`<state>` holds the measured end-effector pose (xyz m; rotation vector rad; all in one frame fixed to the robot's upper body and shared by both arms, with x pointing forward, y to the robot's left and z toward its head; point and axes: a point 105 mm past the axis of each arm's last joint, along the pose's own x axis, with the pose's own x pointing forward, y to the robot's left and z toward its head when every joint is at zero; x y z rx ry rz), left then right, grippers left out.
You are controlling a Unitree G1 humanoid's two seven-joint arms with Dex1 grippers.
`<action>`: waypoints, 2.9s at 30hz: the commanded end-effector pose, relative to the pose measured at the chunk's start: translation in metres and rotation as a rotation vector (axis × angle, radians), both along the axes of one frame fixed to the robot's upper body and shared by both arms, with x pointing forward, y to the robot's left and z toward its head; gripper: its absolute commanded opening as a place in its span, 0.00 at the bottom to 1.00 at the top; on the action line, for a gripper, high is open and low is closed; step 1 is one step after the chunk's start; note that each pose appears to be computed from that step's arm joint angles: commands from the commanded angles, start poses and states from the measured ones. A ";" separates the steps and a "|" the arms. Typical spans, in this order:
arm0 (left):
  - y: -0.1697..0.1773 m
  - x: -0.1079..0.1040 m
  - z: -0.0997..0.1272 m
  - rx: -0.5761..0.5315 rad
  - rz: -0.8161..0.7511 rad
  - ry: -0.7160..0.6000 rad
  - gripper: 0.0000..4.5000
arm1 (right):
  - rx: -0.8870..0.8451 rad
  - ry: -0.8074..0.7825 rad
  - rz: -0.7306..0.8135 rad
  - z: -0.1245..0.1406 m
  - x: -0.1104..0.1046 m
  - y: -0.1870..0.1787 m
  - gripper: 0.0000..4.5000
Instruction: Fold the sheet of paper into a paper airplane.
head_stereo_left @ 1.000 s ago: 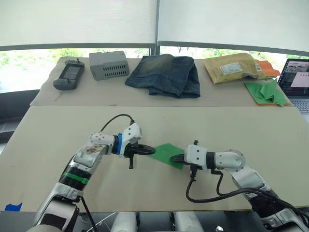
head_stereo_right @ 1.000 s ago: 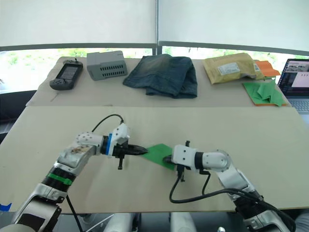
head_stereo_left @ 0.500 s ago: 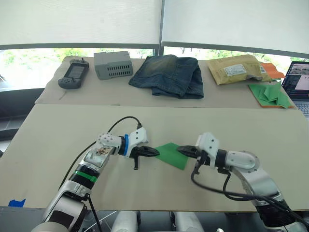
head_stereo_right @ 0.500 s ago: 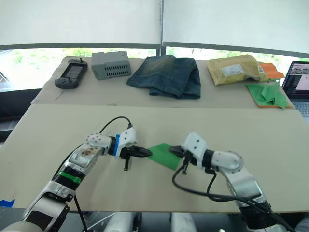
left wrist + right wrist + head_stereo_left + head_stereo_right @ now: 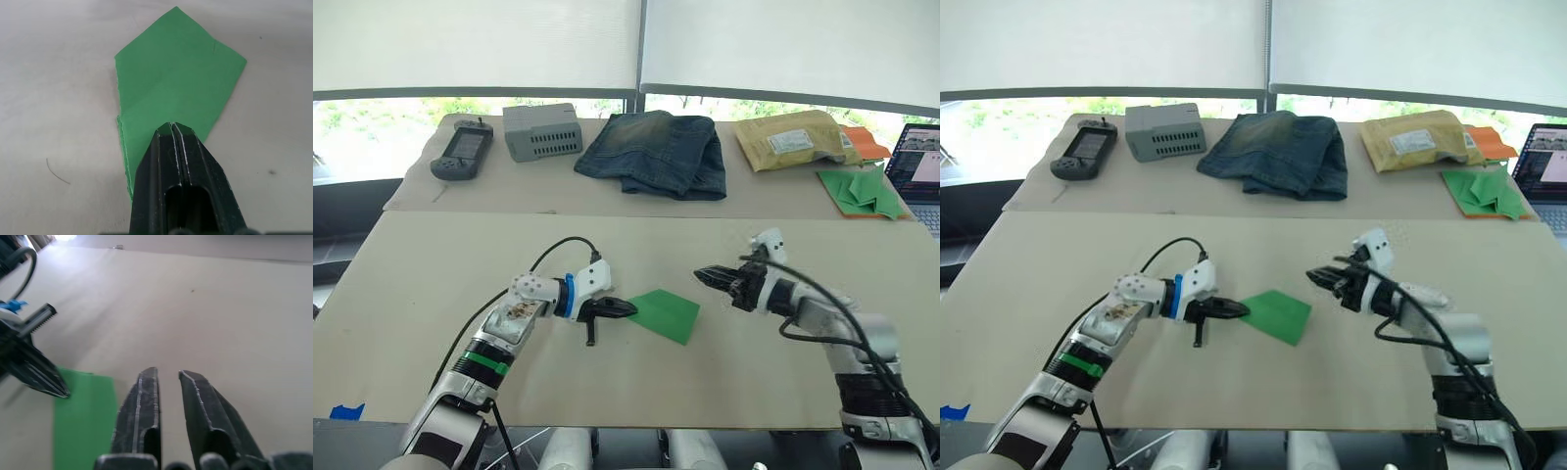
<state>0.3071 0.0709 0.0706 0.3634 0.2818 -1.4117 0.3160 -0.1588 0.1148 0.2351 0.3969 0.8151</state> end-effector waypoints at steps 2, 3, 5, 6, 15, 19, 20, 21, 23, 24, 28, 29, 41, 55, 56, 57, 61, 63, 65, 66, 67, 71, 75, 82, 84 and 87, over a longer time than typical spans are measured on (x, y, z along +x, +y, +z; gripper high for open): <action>0.009 -0.003 -0.014 0.054 0.022 0.032 0.00 | 0.120 0.201 -0.010 0.001 -0.013 -0.012 0.60; 0.009 -0.004 -0.015 0.056 0.022 0.032 0.00 | 0.127 0.238 -0.021 -0.003 -0.015 -0.015 0.67; 0.008 -0.005 -0.015 0.054 0.018 0.035 0.00 | 0.158 0.288 -0.027 -0.009 -0.020 -0.017 0.67; 0.007 -0.005 -0.015 0.053 0.017 0.036 0.00 | 0.168 0.303 -0.028 -0.011 -0.021 -0.017 0.67; 0.009 -0.003 -0.013 0.048 0.039 0.027 0.00 | 0.173 0.323 0.059 -0.024 -0.036 0.006 0.67; 0.010 -0.002 -0.012 0.047 0.042 0.029 0.00 | 0.181 0.308 0.082 -0.026 -0.037 0.013 0.67; 0.010 -0.002 -0.012 0.048 0.042 0.029 0.00 | 0.170 0.296 0.087 -0.027 -0.037 0.014 0.67; 0.010 -0.002 -0.013 0.049 0.041 0.029 0.00 | 0.169 0.284 0.086 -0.027 -0.037 0.014 0.61; 0.010 -0.002 -0.013 0.051 0.038 0.029 0.00 | 0.165 0.250 0.075 -0.026 -0.034 0.013 0.49; 0.009 -0.003 -0.013 0.053 0.034 0.026 0.00 | 0.159 0.226 0.068 -0.025 -0.032 0.013 0.40; 0.008 -0.003 -0.012 0.049 0.028 0.028 0.00 | 0.117 0.119 0.081 -0.020 -0.029 0.014 0.10; 0.008 -0.003 -0.012 0.050 0.027 0.028 0.00 | 0.098 0.089 0.095 -0.019 -0.030 0.015 0.03; 0.010 -0.003 -0.016 0.068 0.019 0.026 0.00 | -0.131 -0.179 0.296 -0.022 -0.056 0.034 0.01; 0.010 -0.001 -0.015 0.067 0.016 0.021 0.00 | -0.684 -0.796 0.527 -0.037 -0.063 0.046 0.01; 0.010 -0.001 -0.015 0.067 0.016 0.020 0.00 | -0.697 -0.821 0.537 -0.039 -0.064 0.047 0.01; 0.010 0.000 -0.014 0.066 0.018 0.020 0.00 | -0.730 -0.849 0.561 -0.044 -0.067 0.048 0.01; 0.010 0.003 -0.006 0.021 0.043 0.034 0.00 | -0.786 -0.857 0.575 -0.063 -0.071 0.044 0.01; 0.009 0.007 0.005 -0.047 0.068 0.056 0.00 | -0.793 -0.845 0.559 -0.067 -0.069 0.042 0.01; 0.008 0.012 0.020 -0.129 0.094 0.071 0.00 | -0.792 -0.839 0.550 -0.069 -0.069 0.041 0.01; 0.007 0.014 0.027 -0.166 0.107 0.078 0.00 | -0.792 -0.837 0.549 -0.070 -0.069 0.041 0.01; 0.006 0.016 0.033 -0.201 0.115 0.083 0.00 | -0.798 -0.838 0.539 -0.071 -0.068 0.041 0.01; -0.004 0.016 0.045 -0.283 0.116 0.096 0.00 | -0.794 -0.825 0.533 -0.075 -0.068 0.041 0.01; -0.020 0.009 0.037 -0.253 0.079 0.092 0.00 | -0.791 -0.821 0.538 -0.077 -0.070 0.043 0.01; -0.018 0.005 -0.007 -0.041 0.080 0.102 0.00 | -0.798 -0.832 0.524 -0.073 -0.069 0.042 0.01; -0.016 0.004 -0.014 -0.011 0.078 0.106 0.00 | -0.798 -0.845 0.523 -0.068 -0.069 0.043 0.01; -0.016 0.007 -0.020 0.008 0.088 0.108 0.00 | -0.817 -0.857 0.523 -0.065 -0.068 0.040 0.01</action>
